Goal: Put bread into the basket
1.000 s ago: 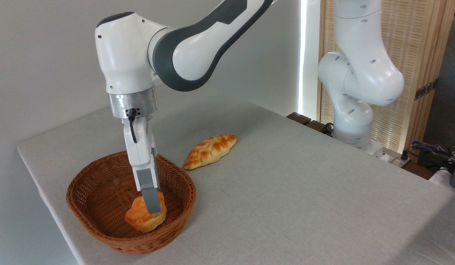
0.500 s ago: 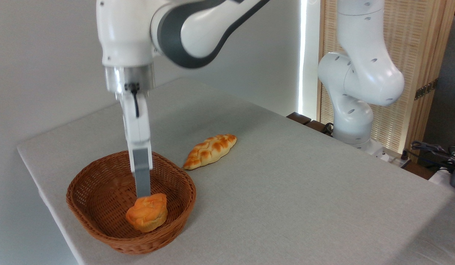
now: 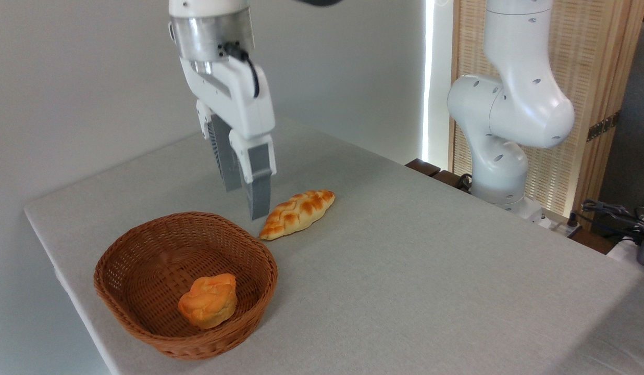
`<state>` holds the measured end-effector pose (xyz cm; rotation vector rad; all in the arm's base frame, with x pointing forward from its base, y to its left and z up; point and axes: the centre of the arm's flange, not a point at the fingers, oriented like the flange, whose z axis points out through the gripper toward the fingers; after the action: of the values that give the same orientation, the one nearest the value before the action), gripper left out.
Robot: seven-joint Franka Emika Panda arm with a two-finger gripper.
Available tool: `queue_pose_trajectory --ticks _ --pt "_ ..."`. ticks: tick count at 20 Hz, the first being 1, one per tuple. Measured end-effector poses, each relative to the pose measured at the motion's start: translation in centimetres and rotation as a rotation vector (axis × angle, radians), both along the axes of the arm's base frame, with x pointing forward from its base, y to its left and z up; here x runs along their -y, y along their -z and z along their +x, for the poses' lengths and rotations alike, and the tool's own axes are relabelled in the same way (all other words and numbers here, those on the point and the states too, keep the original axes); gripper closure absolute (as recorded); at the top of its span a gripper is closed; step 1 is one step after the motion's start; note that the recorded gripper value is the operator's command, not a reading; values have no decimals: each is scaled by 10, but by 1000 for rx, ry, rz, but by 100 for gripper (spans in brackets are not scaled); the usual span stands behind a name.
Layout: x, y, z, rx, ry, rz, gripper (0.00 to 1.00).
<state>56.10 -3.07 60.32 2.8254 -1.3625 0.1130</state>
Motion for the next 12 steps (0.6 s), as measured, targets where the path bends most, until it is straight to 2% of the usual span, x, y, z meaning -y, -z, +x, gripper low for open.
queue_pose_trajectory --ticks 4,12 --pt "-13 -9 -4 -6 -109 -71 0" --pt "-16 -10 -5 -15 -127 -79 0"
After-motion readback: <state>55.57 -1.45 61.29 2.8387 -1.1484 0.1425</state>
